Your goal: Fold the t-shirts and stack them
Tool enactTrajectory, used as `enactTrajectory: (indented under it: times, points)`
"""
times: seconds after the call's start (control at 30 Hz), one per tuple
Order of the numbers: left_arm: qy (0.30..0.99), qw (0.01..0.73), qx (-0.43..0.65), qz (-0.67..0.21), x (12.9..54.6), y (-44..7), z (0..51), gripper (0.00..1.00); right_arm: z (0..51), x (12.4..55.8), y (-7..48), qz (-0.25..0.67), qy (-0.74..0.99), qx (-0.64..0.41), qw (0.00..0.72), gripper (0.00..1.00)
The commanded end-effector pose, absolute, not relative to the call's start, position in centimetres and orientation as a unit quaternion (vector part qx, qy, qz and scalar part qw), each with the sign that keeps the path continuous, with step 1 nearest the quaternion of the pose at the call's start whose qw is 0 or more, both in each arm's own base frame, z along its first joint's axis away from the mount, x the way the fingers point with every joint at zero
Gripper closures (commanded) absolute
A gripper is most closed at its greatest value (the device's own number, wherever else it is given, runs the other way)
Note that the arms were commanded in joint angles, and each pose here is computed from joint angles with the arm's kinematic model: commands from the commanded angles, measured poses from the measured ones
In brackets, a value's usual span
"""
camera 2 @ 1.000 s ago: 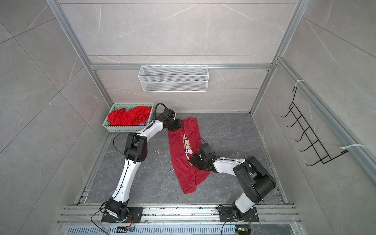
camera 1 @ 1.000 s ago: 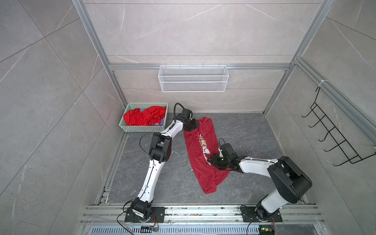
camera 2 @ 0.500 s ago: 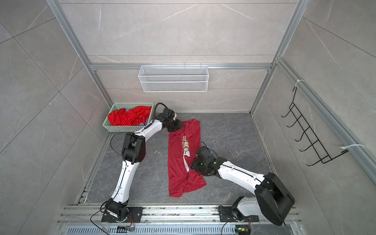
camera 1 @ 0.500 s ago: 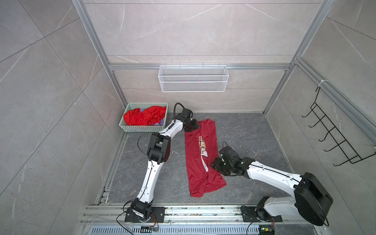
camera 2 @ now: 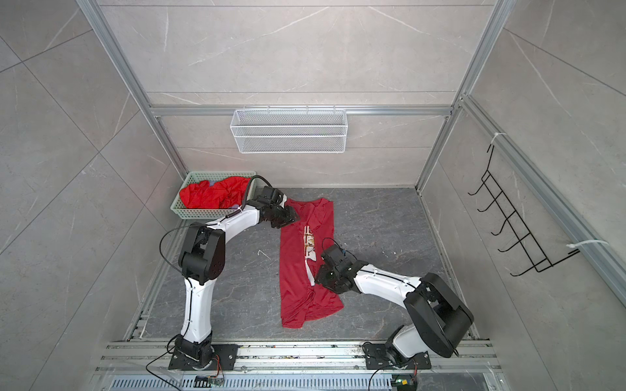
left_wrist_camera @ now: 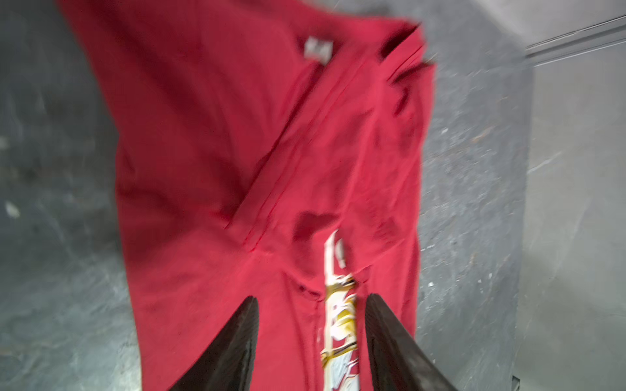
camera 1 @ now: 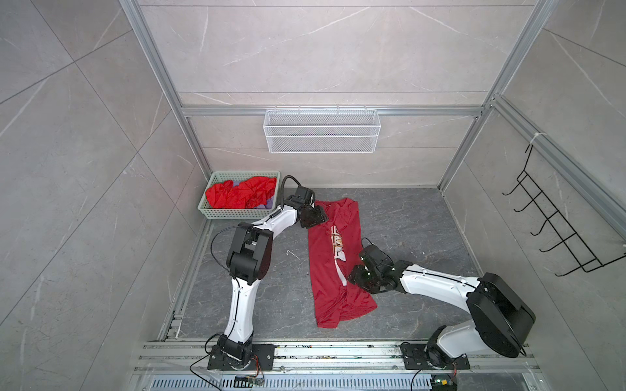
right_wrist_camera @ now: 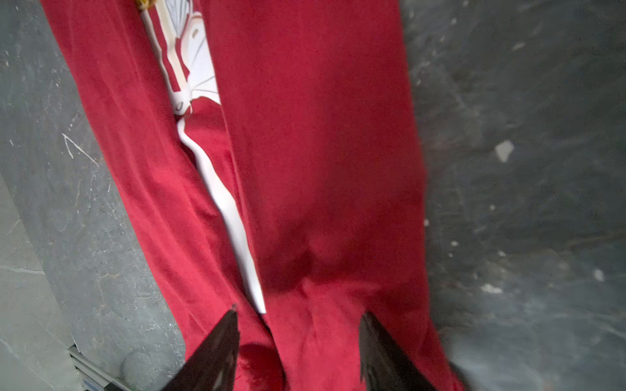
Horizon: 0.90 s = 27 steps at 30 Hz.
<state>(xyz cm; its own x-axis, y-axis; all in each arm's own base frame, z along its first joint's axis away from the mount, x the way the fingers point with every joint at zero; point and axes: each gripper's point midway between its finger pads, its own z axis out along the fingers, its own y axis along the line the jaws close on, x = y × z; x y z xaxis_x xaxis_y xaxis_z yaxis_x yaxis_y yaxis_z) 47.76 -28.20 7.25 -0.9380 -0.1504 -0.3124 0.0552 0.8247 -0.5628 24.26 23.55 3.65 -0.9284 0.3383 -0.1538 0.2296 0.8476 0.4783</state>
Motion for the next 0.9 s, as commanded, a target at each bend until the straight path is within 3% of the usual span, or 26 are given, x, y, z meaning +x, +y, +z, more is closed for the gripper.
enactTrajectory:
  times: [0.0,0.33,0.63,0.87]
  points:
    - [0.932,0.182,-0.032,-0.312,48.5,-29.2,7.3,0.46,2.3,23.6,23.4,0.225,0.957,0.148,0.106,0.42]
    - [0.944,0.149,-0.07,-0.286,50.4,-29.8,1.4,0.46,-0.6,24.8,21.2,0.189,0.952,0.21,0.12,0.4]
    - [0.948,0.15,-0.088,-0.268,53.1,-30.2,-0.1,0.46,-1.5,27.7,19.1,0.172,0.948,0.241,0.121,0.4]
    - [0.949,0.156,-0.109,-0.251,53.3,-29.1,-0.2,0.46,-1.8,25.9,17.9,0.169,0.947,0.257,0.096,0.4]
